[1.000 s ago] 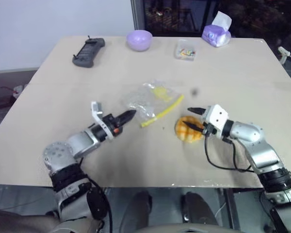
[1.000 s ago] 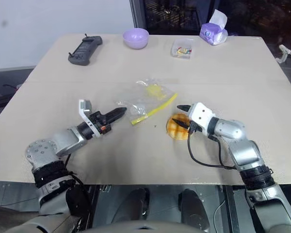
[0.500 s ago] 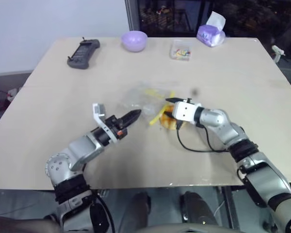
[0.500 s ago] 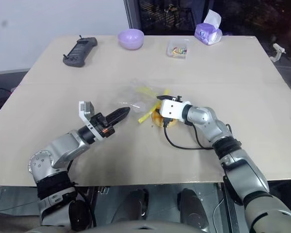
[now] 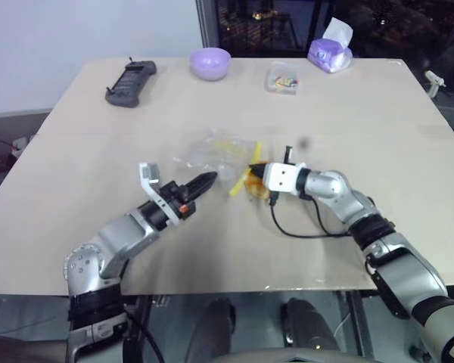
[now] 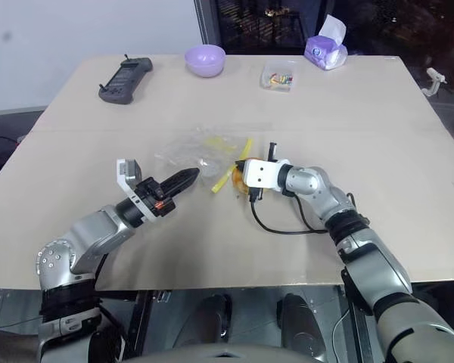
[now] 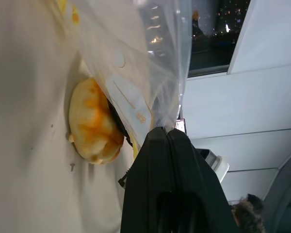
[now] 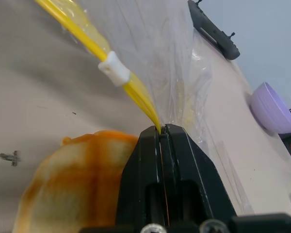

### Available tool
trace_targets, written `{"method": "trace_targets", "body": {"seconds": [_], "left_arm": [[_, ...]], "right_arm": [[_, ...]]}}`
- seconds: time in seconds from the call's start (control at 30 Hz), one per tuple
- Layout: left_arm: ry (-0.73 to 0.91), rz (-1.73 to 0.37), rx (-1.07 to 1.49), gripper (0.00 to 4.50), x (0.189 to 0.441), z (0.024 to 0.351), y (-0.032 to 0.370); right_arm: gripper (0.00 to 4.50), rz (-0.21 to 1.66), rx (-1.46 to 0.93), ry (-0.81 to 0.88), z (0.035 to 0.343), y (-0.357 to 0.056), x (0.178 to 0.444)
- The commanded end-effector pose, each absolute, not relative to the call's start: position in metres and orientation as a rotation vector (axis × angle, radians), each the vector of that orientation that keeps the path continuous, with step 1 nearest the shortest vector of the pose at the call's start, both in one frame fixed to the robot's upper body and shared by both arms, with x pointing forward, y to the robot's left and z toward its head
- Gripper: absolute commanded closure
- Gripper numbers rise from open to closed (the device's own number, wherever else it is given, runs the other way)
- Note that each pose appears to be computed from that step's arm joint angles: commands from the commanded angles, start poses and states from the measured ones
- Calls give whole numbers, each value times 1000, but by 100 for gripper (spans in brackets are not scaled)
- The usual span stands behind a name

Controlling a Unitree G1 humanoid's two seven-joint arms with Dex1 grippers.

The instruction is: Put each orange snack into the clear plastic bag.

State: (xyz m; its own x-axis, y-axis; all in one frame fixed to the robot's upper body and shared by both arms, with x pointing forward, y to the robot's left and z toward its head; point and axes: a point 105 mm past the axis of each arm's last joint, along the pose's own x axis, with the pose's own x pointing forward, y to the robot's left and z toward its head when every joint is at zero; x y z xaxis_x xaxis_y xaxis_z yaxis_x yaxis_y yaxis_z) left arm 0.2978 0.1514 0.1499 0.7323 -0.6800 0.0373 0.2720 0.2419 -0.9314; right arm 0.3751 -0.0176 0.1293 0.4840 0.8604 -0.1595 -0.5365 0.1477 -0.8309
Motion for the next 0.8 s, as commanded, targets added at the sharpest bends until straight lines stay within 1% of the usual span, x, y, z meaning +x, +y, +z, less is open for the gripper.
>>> {"method": "trace_targets", "body": {"seconds": [0.03,0.1,0.13,0.17,0.23,0.27,0.4,0.5,0.6,0.67,0.73,0.77,0.8], "left_arm": [[364,-652,-959,450,300,151,154],[339,-614,-936,450,305,148,161],[302,-669,-932,450,301,156,158],[277,-696,-920,400,299,162,157],[251,-690,-836,344,301,166,159],[241,-710,-811,295,300,170,160],[93,-943,-734,295,277,212,158],[25,-1004,-638,295,270,229,157],[-97,-962,-299,295,287,252,143],[-145,-972,-194,295,290,259,133],[-184,-960,-77,295,296,262,121],[-218,-875,61,295,309,260,118],[-249,-817,164,295,317,260,115]], "right_arm": [[447,982,-948,-504,160,-13,376],[447,958,-945,-518,167,-14,378],[447,940,-938,-522,171,-15,380],[450,920,-931,-523,175,-17,382],[450,882,-918,-532,183,-19,385],[450,866,-917,-533,186,-19,387],[450,824,-921,-536,196,-23,391],[450,789,-920,-526,202,-26,394],[450,729,-936,-480,208,-30,403],[450,711,-929,-459,210,-30,405],[450,636,-1001,-446,214,-32,409],[450,602,-1055,-447,218,-31,410],[450,577,-1091,-449,221,-30,410]]}}
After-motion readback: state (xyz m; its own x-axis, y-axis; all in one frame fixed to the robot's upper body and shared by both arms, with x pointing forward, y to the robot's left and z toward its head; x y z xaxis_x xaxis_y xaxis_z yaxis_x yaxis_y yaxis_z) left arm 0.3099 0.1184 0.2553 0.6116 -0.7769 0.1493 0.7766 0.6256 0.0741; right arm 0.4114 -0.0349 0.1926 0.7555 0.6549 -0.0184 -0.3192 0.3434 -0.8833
